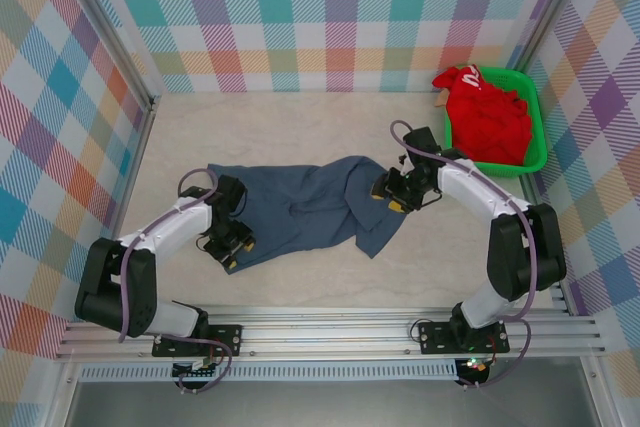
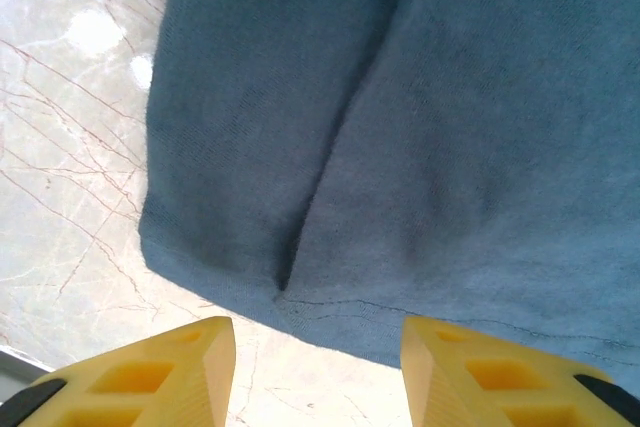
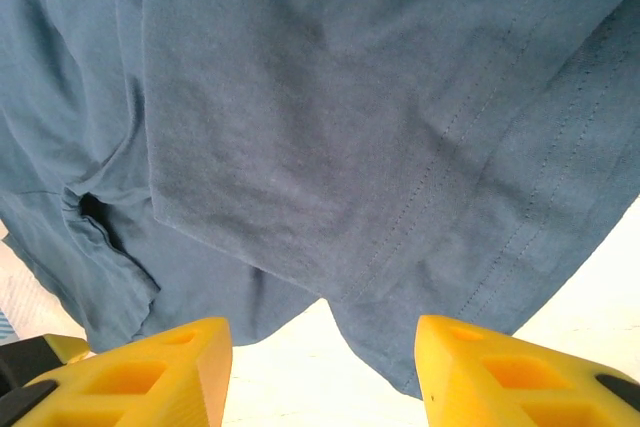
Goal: Fold and stack the t-shirts
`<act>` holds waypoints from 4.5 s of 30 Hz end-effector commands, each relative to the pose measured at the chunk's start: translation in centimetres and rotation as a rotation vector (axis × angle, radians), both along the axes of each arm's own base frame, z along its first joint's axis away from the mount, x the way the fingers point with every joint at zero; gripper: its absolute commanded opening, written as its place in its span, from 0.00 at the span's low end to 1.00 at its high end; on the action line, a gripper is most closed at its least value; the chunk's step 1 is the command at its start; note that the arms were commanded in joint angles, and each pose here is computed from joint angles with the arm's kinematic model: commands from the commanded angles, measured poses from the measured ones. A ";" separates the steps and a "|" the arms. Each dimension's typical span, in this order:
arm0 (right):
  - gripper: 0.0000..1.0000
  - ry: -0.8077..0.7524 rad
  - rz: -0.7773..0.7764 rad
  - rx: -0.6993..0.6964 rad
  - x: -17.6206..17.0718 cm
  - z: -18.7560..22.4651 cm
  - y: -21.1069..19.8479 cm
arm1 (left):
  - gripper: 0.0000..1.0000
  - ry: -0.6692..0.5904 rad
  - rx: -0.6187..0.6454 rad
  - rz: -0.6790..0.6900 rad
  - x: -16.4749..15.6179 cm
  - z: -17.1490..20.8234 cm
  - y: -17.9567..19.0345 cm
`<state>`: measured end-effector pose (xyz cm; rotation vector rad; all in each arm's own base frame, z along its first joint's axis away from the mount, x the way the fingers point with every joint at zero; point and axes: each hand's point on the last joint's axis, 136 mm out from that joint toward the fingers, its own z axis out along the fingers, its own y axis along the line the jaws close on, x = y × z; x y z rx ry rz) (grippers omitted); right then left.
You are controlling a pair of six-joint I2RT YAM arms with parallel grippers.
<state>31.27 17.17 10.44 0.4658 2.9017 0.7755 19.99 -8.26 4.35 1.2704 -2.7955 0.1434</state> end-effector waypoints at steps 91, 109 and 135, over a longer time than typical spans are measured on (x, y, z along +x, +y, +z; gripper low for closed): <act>0.00 -0.667 0.068 -0.298 11.6 18.1 -1.0 | 0.00 -0.896 0.016 0.024 21.5 29.4 0.8; 0.00 -1.481 -0.021 -0.008 2.4 48.2 -5.3 | 0.00 -1.882 0.008 0.148 11.3 62.0 5.6; 0.00 -1.260 -0.114 0.211 23.0 43.0 -5.0 | 0.00 -1.879 -0.507 0.216 33.9 58.6 9.4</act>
